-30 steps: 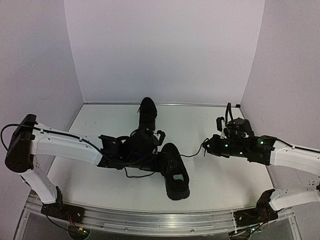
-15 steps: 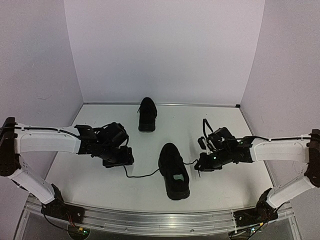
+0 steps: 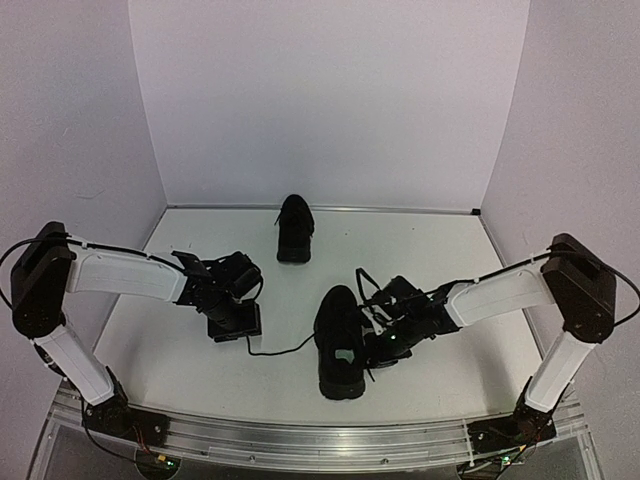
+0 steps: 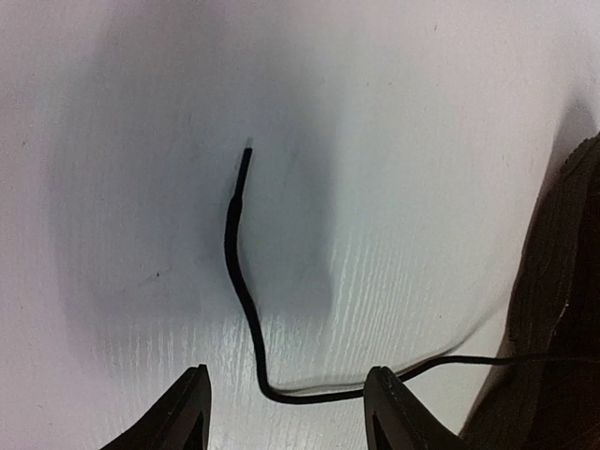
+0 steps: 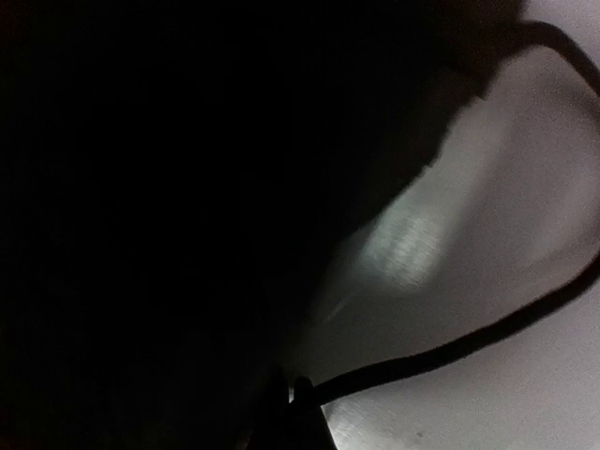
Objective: Tie the shoes
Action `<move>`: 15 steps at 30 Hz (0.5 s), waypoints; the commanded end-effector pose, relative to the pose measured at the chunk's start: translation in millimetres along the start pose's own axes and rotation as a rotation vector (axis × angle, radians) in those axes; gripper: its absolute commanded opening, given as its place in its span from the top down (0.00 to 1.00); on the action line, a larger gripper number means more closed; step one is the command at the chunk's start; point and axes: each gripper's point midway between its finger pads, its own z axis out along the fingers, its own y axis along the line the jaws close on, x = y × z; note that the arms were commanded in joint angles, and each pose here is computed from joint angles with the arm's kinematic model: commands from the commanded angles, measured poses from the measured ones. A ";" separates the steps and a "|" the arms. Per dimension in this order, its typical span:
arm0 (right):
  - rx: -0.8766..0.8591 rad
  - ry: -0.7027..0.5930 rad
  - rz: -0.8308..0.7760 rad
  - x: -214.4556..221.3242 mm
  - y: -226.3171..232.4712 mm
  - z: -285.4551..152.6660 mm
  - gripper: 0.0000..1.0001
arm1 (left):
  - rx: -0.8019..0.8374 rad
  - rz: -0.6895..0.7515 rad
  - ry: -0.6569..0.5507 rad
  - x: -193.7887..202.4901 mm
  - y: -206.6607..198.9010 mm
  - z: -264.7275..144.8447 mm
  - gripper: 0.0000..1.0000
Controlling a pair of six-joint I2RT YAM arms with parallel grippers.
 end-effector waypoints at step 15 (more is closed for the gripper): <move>0.103 -0.108 -0.029 -75.5 -33.5 14.7 1.00 | 0.011 0.014 0.012 -19.4 -5.2 13.8 0.49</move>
